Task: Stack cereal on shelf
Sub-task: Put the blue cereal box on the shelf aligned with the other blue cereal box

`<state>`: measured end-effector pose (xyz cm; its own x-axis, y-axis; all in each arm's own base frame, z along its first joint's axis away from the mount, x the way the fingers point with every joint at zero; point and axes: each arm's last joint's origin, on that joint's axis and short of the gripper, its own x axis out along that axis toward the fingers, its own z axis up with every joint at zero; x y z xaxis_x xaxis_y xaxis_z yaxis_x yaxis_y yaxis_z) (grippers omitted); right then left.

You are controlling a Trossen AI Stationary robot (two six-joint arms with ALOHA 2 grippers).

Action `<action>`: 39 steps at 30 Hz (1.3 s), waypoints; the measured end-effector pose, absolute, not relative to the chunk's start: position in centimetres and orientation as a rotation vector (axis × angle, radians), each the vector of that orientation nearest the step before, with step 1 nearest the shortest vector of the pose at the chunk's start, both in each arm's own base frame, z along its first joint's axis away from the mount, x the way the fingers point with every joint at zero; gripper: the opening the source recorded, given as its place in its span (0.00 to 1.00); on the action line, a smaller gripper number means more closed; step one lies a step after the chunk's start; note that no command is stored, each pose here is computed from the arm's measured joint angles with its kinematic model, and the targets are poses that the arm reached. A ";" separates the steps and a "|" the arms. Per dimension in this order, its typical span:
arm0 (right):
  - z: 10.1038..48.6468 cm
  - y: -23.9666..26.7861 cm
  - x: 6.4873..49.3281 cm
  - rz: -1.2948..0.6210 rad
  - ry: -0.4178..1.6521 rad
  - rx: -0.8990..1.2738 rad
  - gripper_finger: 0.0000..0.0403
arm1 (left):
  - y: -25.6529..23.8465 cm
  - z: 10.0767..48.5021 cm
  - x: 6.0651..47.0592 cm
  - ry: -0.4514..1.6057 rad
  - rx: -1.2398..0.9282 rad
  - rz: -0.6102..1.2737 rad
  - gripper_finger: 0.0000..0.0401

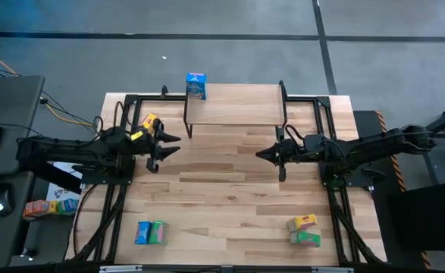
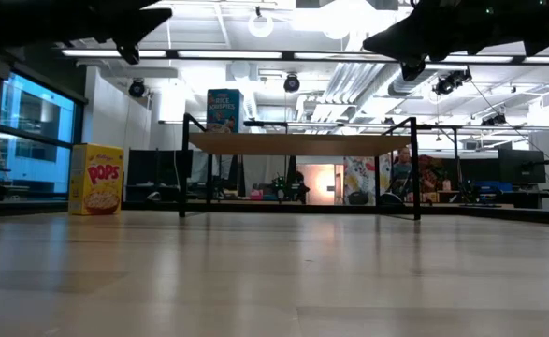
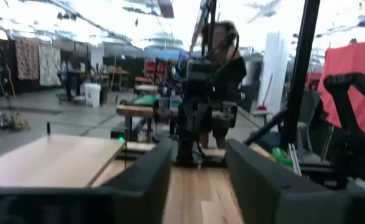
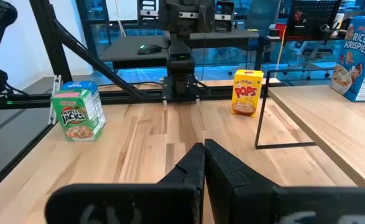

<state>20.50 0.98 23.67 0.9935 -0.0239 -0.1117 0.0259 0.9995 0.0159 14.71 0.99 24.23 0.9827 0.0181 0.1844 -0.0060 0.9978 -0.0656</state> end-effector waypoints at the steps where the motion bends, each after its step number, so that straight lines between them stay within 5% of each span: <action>1: 23.7 1.0 20.5 -0.025 0.112 0.017 0.00 | 0.9 24.3 14.8 -0.182 -0.074 0.008 0.44; 10: 23.7 1.0 20.5 -0.023 0.111 0.037 0.00 | 0.8 26.8 16.3 -0.037 -0.186 -0.007 0.69; 19: 23.5 1.0 20.5 -0.023 0.124 0.036 0.00 | -0.8 34.7 16.4 0.573 -0.462 0.255 0.70; 26: 23.5 1.0 20.5 -0.023 0.127 0.044 0.00 | -5.0 34.5 15.3 0.957 -0.706 0.445 0.70; 39: 23.3 1.0 20.5 -0.024 0.152 0.079 0.00 | -15.0 31.3 11.6 1.083 -0.908 0.668 0.70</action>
